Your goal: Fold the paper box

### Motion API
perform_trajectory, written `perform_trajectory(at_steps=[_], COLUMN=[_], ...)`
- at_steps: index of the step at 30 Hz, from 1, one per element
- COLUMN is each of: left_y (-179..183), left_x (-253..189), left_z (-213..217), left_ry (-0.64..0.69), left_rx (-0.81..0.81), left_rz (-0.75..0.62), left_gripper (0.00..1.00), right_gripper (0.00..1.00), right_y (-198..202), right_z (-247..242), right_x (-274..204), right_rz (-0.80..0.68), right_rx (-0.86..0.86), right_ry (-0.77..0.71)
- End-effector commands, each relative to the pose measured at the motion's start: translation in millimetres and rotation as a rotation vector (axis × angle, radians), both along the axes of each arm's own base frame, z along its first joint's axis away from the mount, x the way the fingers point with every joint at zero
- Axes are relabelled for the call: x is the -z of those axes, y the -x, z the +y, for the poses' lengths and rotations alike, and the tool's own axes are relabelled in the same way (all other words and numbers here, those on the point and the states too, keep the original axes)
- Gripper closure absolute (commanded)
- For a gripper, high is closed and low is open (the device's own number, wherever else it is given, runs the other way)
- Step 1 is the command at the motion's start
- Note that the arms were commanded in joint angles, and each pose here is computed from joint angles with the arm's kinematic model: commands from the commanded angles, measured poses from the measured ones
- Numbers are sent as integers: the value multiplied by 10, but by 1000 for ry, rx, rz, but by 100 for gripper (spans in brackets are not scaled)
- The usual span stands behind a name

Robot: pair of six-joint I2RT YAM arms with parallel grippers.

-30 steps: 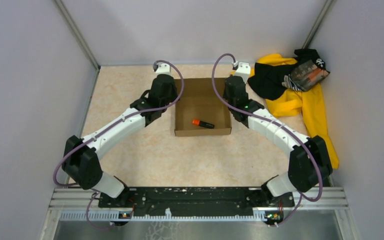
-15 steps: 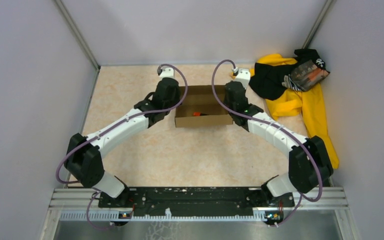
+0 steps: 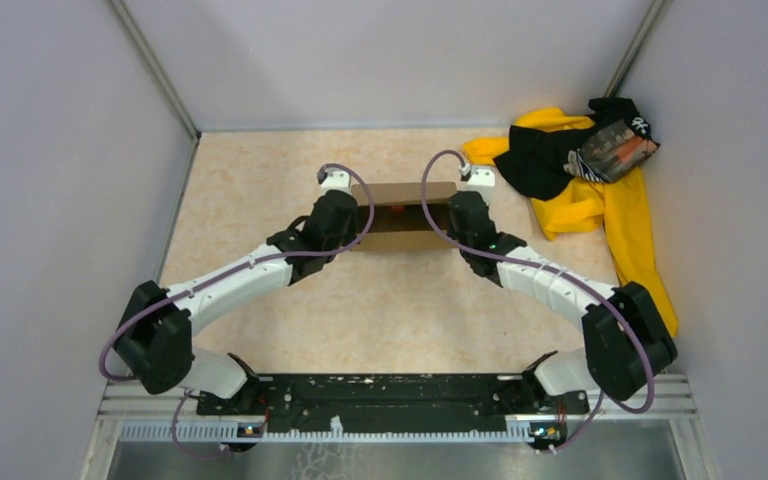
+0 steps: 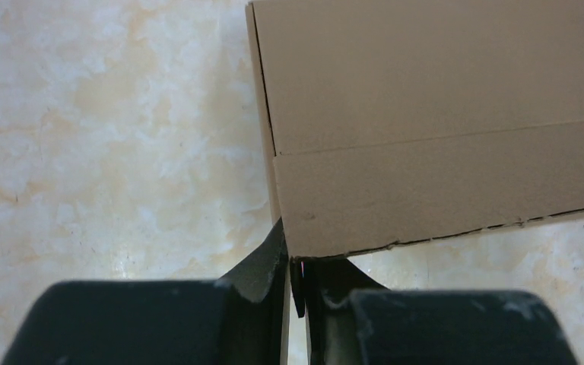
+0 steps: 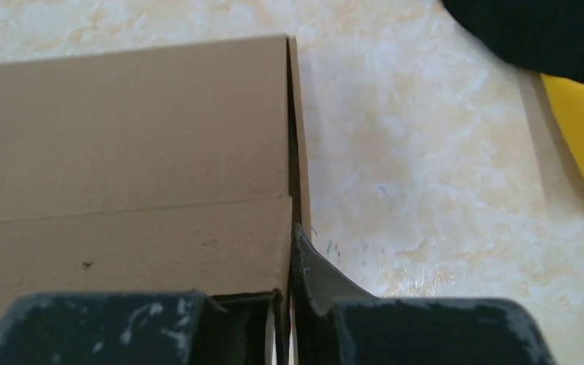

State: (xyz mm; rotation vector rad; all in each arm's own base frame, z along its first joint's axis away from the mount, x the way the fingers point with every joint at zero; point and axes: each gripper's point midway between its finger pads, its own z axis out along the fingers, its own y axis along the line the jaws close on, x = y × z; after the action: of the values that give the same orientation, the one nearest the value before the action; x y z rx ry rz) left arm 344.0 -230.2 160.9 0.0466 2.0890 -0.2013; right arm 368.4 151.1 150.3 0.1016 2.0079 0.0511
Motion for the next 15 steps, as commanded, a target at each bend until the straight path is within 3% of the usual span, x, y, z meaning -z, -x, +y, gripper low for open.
perform_trajectory(at_steps=[1,10,13,15], left_y=[111,266,295,319], left_x=[-96,158,191,202], left_z=[-127,-107,-99,-82], left_ry=[71,45,40,35], left_rx=[42,55,59,59], left_rz=[-31,17,29,37], left_gripper=[86,84,81,70], right_gripper=[89,71,57,46], right_y=[157,416,507,579], right_z=[230,180,155,116], right_x=[-62,105,130,126], right_rz=[-10,29,37,40], right_rx=[-95,-139,-156,-161], right_ry=[-63,-71,-78,-81])
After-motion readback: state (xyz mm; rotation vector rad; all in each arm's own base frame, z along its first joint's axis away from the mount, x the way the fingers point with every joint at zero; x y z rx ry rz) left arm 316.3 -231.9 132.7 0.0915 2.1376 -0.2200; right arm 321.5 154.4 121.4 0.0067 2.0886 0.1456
